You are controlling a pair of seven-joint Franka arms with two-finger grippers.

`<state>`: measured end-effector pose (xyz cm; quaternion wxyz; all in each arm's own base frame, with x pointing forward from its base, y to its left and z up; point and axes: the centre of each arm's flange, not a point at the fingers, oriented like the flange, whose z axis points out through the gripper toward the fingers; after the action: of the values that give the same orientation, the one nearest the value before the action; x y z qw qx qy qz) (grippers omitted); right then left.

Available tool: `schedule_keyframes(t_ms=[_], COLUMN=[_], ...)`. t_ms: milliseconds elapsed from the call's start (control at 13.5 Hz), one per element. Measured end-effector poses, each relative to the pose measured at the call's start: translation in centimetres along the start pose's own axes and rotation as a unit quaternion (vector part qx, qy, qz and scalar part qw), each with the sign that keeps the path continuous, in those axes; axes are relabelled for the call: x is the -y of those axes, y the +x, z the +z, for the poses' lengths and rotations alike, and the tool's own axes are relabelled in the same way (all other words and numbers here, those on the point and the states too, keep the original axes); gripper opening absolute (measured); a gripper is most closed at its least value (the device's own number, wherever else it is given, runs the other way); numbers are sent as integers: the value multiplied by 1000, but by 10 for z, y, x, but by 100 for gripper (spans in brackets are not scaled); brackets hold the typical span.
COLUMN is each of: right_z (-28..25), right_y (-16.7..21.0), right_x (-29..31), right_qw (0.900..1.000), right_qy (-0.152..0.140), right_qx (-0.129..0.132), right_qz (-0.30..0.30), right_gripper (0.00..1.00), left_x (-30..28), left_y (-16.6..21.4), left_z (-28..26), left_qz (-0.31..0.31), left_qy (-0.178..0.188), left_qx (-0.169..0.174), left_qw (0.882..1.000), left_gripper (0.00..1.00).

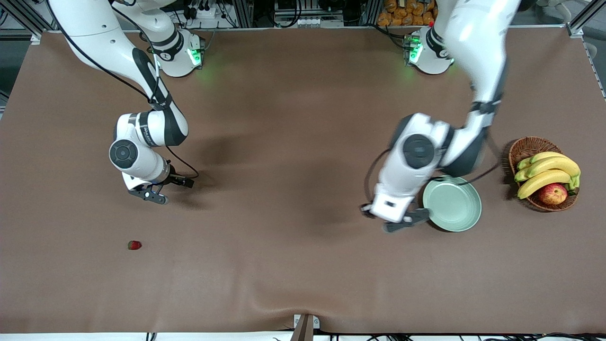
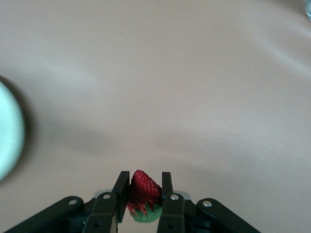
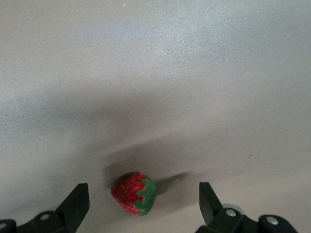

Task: Collect all strawberries into plate
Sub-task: 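Lower the strawberry onto the green plate and open the left gripper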

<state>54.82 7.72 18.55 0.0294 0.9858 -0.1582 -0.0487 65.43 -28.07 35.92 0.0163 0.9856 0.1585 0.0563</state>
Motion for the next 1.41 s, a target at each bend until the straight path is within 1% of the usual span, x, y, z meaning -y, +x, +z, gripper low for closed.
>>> schedule_keyframes(t_ms=[149,297,520,595,818,892,1041,1189,1264,1338,1412], right_z=[1,4,7,7,8,9,9,9,9,9,9], right_y=[0,-3,-6,-6,-7,-7,-8,-8,-9,-9,-9], right_x=[0,0,0,0,-1,-1,0,0,1,1,1], right_qw=[1000,1000,1000,1000,1000,1000,1000,1000,1000,1000,1000], right_qy=[3,3,2,2,2,2,1,1,2,2,2], right_qx=[-7,-7,-5,-5,-4,-3,-2,-2,-2,-2,-3], right_qz=[0,-1,-2,-2,-2,-2,-3,-3,-4,-4,-5], right_gripper=[100,100,100,100,99,93,70,44,38,38,38], left_x=[57,110,160,169,200,216,241,250,252,253,255], left_y=[28,45,53,54,50,49,53,58,61,65,70], left_z=[-12,11,62,80,128,139,145,140,131,118,102], left_qz=[36,60,58,60,85,96,109,109,110,117,128], left_qy=[32,52,69,72,60,64,78,78,77,75,73], left_qx=[30,65,106,109,98,95,93,87,81,72,63], left_qw=[998,995,990,990,990,989,987,987,988,988,987], left_gripper=[31,31,31,31,31,31,31,46,57,69,78])
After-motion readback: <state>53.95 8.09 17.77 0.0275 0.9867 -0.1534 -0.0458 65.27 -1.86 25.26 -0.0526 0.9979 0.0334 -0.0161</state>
